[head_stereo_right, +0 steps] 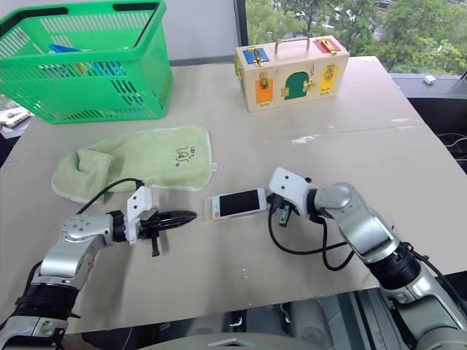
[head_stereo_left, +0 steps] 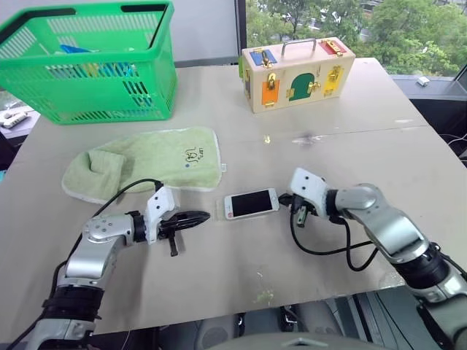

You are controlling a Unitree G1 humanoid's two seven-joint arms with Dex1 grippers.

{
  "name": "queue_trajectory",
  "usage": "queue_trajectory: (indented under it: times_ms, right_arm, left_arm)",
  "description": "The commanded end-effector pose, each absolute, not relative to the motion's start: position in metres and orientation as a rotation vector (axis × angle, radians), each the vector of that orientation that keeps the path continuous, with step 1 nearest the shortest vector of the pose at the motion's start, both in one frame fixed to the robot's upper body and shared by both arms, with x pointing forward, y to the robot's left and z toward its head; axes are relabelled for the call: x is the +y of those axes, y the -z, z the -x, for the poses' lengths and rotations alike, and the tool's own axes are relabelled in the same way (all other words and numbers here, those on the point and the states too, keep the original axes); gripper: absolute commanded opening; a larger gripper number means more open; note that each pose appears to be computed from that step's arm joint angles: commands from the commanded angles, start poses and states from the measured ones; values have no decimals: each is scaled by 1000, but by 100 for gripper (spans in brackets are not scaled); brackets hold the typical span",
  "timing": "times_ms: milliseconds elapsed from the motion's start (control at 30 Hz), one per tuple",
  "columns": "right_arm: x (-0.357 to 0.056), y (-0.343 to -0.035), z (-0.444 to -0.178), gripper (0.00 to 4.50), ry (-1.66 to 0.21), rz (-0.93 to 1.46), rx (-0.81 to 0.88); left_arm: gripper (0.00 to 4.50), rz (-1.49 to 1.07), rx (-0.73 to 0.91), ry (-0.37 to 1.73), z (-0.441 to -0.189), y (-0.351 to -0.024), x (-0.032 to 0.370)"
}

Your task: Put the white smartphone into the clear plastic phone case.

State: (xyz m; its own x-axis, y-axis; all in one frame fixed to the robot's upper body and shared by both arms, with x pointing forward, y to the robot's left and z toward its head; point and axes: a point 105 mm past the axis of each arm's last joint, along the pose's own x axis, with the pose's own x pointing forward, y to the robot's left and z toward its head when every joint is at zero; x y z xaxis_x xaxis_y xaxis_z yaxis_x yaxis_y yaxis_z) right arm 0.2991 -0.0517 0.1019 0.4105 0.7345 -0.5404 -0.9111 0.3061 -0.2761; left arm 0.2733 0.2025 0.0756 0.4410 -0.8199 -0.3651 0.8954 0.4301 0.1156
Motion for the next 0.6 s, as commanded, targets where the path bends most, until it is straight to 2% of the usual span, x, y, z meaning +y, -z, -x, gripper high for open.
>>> queue_trajectory:
  times_ms: [33, 333, 500, 600]
  right_arm:
    - [-31, -110, -297, 0, -1202, 575, 294]
    - [-12, -104, -302, 0, -1316, 671, 302]
    - [2, -99, -287, 0, -1451, 580, 340]
    - [-2, -103, -295, 0, -1429, 565, 320]
  left_arm:
    - [4, -312, 299, 1088, -274, -66, 199]
    - [4, -312, 294, 1108, -279, -66, 192]
    - [4, -306, 286, 1124, -280, -68, 188]
    - [4, -280, 270, 1145, -277, -71, 181]
